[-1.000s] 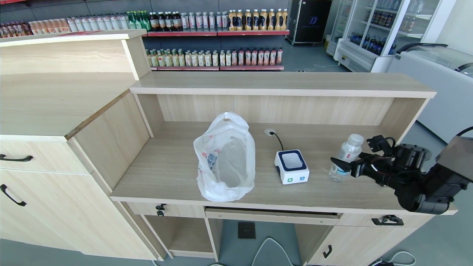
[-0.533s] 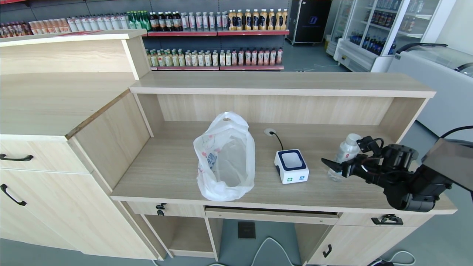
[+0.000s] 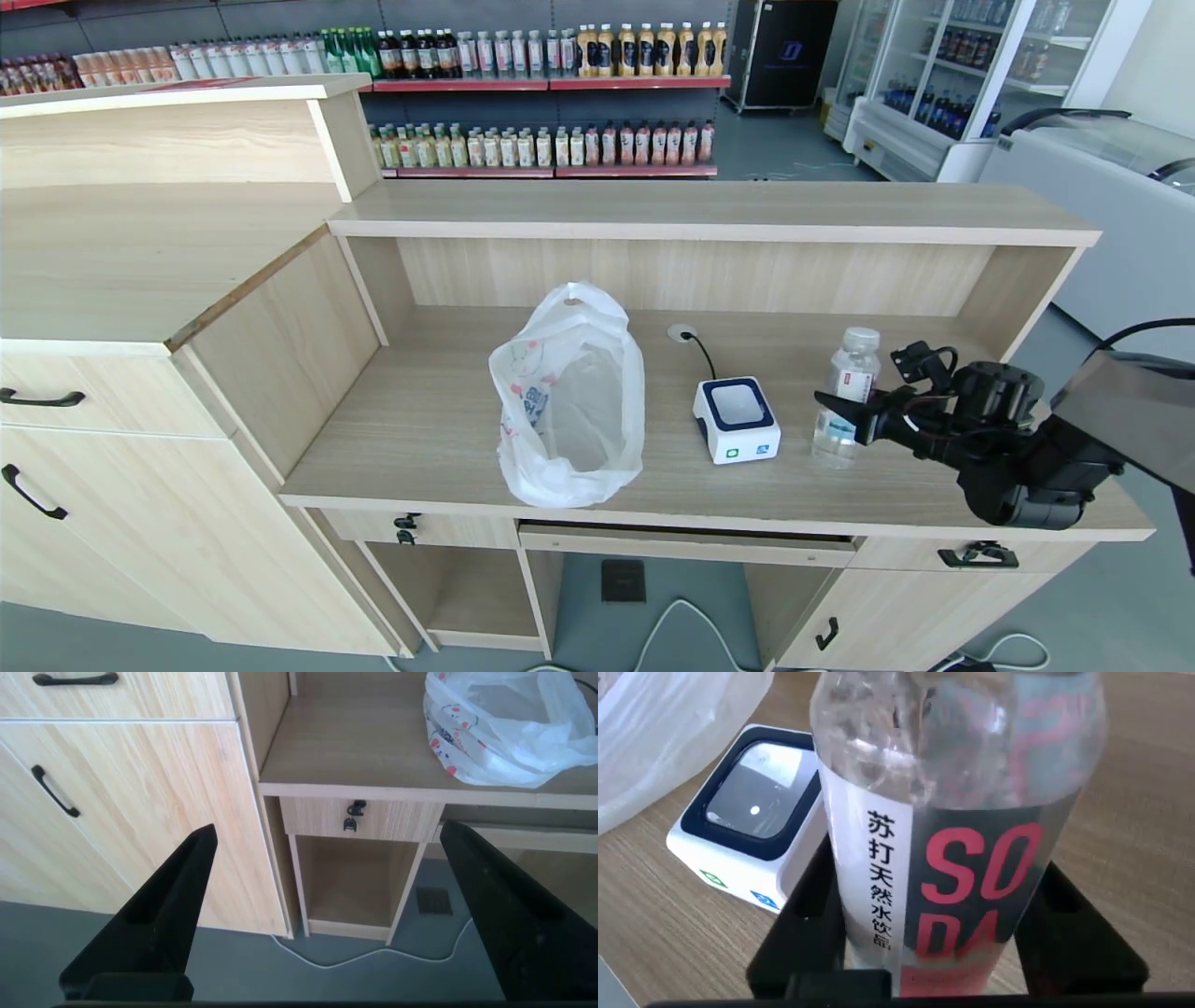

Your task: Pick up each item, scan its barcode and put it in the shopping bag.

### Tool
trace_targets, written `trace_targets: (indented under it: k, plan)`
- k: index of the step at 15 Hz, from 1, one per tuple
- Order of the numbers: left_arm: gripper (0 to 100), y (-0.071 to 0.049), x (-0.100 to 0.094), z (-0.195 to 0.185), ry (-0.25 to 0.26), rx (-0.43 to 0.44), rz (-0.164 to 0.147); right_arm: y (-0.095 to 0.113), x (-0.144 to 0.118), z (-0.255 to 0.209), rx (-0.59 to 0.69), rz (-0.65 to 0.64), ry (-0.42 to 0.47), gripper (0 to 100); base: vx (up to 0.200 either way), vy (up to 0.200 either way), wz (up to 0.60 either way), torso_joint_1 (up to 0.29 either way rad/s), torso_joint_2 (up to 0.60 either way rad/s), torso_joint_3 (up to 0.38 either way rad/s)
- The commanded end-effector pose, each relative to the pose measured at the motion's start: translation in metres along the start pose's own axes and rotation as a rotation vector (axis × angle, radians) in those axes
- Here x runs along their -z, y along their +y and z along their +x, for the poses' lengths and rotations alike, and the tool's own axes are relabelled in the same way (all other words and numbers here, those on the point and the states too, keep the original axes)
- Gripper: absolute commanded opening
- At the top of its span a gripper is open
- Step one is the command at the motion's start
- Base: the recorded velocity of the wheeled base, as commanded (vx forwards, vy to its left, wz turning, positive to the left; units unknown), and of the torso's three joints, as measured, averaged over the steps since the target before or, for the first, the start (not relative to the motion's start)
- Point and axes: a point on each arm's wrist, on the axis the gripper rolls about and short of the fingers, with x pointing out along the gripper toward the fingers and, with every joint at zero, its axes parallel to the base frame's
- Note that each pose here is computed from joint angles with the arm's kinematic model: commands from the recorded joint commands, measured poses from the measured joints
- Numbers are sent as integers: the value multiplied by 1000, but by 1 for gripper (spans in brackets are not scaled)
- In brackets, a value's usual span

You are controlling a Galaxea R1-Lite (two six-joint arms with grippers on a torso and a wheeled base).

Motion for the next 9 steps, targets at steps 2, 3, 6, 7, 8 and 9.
trace_targets:
  k: [2,3,6,7,8,9]
  plan:
    - [100,0,0,0,0,-1,0,-5,-9,-8,25,-11,-13,0,0,0,0,0,0,0]
    - [100,0,0,0,0,-1,0,-8,-15,-14,36,-14,-19,0,0,0,0,0,0,0]
    - [100,0,0,0,0,-1,0,-5,-58,-37,-41,66,-84,0,0,0,0,0,0,0]
    - [100,0,0,0,0,-1,0,-1,-82,-48,-63,121,-120,0,0,0,0,0,0,0]
    - [100,0,0,0,0,-1,0,6,-110,-57,-75,163,-165,0,0,0,0,0,0,0]
    - [100,0,0,0,0,-1,0,9,-126,-63,-86,185,-193,0,0,0,0,0,0,0]
